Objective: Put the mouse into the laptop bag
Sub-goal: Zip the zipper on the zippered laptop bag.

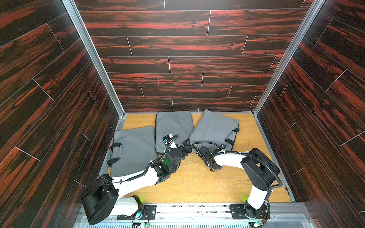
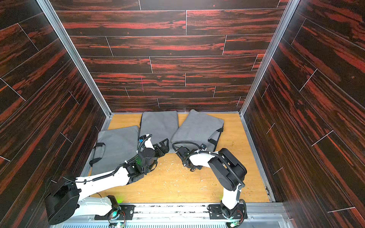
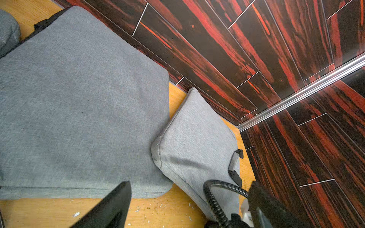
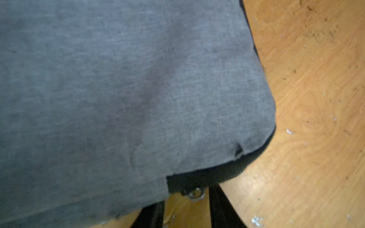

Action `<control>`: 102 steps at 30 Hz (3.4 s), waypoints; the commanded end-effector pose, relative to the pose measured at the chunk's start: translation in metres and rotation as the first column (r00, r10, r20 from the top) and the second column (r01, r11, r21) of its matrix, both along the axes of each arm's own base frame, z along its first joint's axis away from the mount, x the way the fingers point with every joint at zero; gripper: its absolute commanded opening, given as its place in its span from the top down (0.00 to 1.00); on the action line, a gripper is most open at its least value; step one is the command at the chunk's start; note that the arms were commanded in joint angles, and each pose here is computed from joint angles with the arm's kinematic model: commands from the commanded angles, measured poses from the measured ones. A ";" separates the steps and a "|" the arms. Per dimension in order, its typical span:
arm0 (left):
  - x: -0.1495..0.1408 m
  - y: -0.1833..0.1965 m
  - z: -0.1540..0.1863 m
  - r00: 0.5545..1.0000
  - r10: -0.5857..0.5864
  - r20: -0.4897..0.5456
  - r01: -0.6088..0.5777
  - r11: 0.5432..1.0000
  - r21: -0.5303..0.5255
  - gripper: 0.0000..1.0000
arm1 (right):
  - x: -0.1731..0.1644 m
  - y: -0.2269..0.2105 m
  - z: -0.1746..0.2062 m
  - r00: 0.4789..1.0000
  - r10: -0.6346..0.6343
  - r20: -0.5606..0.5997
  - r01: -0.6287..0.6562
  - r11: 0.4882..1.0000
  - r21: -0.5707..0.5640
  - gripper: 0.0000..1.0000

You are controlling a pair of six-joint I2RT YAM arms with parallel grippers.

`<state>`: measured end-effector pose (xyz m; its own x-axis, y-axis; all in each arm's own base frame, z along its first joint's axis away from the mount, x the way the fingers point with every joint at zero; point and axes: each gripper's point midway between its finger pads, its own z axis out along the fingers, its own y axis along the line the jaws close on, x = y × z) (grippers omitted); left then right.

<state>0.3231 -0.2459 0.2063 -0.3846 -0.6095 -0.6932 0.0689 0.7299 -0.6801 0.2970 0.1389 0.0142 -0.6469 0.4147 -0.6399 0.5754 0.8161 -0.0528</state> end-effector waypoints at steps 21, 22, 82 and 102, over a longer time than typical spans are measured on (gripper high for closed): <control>0.006 -0.032 -0.012 0.994 -0.089 -0.063 0.084 0.992 -0.090 0.05 | -0.036 0.011 -0.019 0.968 0.224 -0.111 -0.201 0.962 0.183 1.00; 0.007 -0.040 -0.016 0.991 -0.111 -0.078 0.102 0.989 -0.110 0.05 | -0.037 0.016 -0.016 0.960 0.260 -0.103 -0.235 0.950 0.206 1.00; 0.095 -0.155 -0.139 0.844 -0.391 -0.368 0.326 0.917 -0.229 1.00 | -0.058 -0.047 -0.022 0.972 0.234 0.001 -0.219 0.908 0.357 1.00; 0.141 -0.149 -0.132 0.835 -0.401 -0.377 0.381 0.915 -0.130 1.00 | -0.063 -0.034 -0.005 0.958 0.284 0.029 -0.275 0.891 0.361 1.00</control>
